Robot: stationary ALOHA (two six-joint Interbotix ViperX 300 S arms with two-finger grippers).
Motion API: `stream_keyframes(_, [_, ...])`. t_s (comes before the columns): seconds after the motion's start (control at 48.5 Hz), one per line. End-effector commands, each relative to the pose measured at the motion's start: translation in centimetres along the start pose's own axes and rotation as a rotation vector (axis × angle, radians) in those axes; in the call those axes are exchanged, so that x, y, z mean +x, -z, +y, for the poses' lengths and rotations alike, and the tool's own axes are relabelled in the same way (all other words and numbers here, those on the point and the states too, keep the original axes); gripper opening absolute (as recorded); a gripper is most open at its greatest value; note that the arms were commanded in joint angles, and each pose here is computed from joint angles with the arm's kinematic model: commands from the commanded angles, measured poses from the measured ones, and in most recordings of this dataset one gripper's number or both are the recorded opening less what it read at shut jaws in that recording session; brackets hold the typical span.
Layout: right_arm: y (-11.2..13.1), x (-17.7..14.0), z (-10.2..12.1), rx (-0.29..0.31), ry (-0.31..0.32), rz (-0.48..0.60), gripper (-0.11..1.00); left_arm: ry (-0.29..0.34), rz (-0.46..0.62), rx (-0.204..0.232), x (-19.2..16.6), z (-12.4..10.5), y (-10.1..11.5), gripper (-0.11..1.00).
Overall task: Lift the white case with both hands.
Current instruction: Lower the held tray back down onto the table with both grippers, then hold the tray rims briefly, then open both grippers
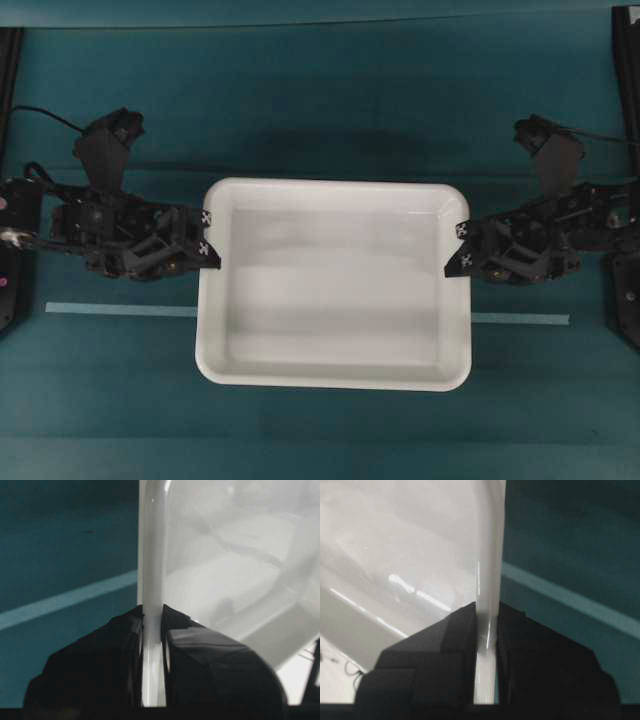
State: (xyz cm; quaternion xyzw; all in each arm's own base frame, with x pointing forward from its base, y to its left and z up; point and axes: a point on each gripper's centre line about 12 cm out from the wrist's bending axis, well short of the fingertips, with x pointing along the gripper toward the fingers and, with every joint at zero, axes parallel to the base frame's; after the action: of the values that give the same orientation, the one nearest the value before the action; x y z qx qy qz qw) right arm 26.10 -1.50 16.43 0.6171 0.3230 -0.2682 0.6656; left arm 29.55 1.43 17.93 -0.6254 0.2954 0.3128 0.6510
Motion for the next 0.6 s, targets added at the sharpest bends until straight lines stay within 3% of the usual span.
stream_keyframes(0.0, [0.0,1.1,-0.2,-0.017,0.02,-0.004,0.09,-0.037,-0.002,-0.006,1.2,0.8,-0.1,0.05])
stream_keyframes(0.31, [-0.6,2.8,-2.6,-0.033,0.041,-0.055,0.09,-0.131,-0.011,-0.026,2.1,4.3,-0.6,0.05])
stream_keyframes(0.578, [-0.4,3.9,-4.5,-0.038,0.077,-0.068,0.09,-0.129,-0.022,-0.044,2.8,5.4,-1.1,0.05])
